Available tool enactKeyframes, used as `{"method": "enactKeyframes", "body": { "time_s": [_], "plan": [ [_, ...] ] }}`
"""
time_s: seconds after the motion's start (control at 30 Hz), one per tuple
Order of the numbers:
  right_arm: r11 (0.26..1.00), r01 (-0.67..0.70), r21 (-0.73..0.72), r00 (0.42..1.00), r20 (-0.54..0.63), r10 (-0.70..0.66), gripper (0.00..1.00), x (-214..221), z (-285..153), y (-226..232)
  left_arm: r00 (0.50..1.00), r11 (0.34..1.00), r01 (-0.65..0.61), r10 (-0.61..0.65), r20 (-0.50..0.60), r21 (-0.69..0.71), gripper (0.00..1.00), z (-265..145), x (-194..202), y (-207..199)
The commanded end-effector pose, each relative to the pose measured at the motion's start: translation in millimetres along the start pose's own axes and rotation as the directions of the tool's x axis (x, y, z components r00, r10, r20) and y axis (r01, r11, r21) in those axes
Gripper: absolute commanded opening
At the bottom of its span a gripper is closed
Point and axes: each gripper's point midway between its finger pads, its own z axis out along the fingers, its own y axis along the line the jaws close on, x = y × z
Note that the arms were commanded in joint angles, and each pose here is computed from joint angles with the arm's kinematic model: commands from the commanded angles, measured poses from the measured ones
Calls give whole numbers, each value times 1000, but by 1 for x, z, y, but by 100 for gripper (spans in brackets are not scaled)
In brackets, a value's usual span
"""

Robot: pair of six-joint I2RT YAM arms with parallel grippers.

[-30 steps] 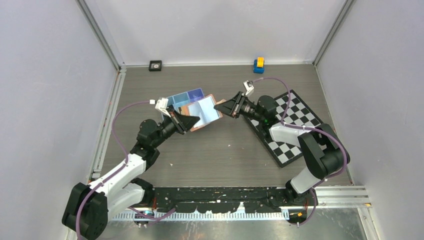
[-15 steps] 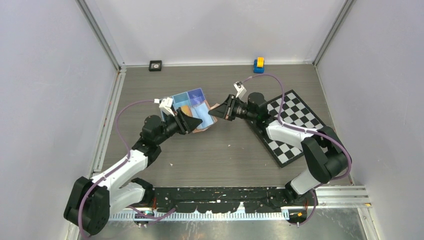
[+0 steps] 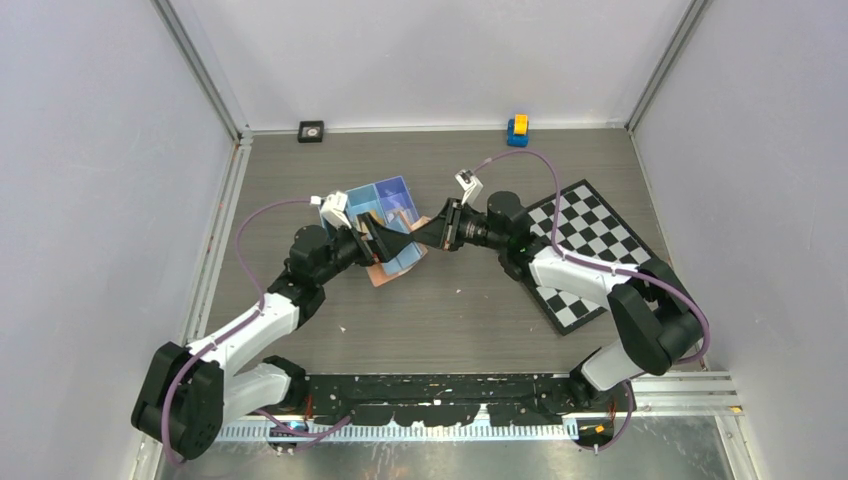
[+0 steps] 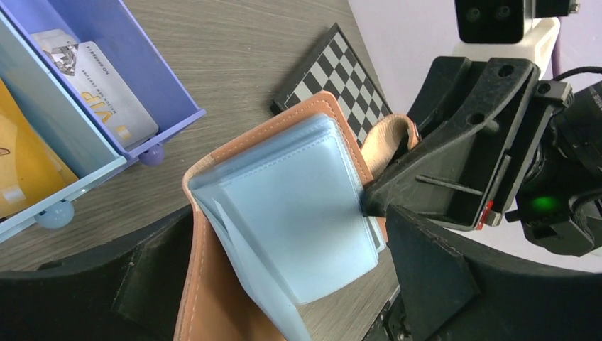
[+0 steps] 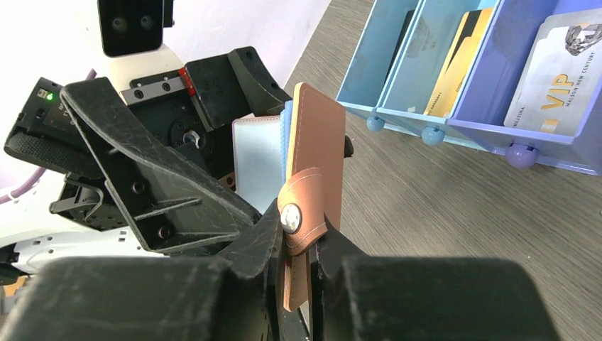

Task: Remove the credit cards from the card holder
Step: Remove the credit card from the card holder.

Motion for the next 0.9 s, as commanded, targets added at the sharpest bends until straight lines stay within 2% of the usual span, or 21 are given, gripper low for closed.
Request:
{"method": "enactKeyframes", "body": {
  "time_s": [0.0,0.33,0.53,0.7,0.87],
  "plan": [
    [989,107,-106,994,35,-104,1,-8,-5,40,998,1000,-4,4,67,7,99,1,-18,-8],
    [981,126,-146,992,12,-126,1,-1,-4,44,988,1000,12,-15,155,20,85,-11,-32,-6],
    [981,124,-151,992,4,-125,0,2,-2,42,979,996,6,-24,203,88,85,-19,-40,-18],
    [976,126,-179,992,-3,-128,0,4,-2,47,981,997,12,-27,192,78,92,-17,-38,-16],
    [969,136,-205,990,-4,-140,0,6,-4,53,983,998,26,-37,180,62,84,-15,-36,-11]
  ]
}}
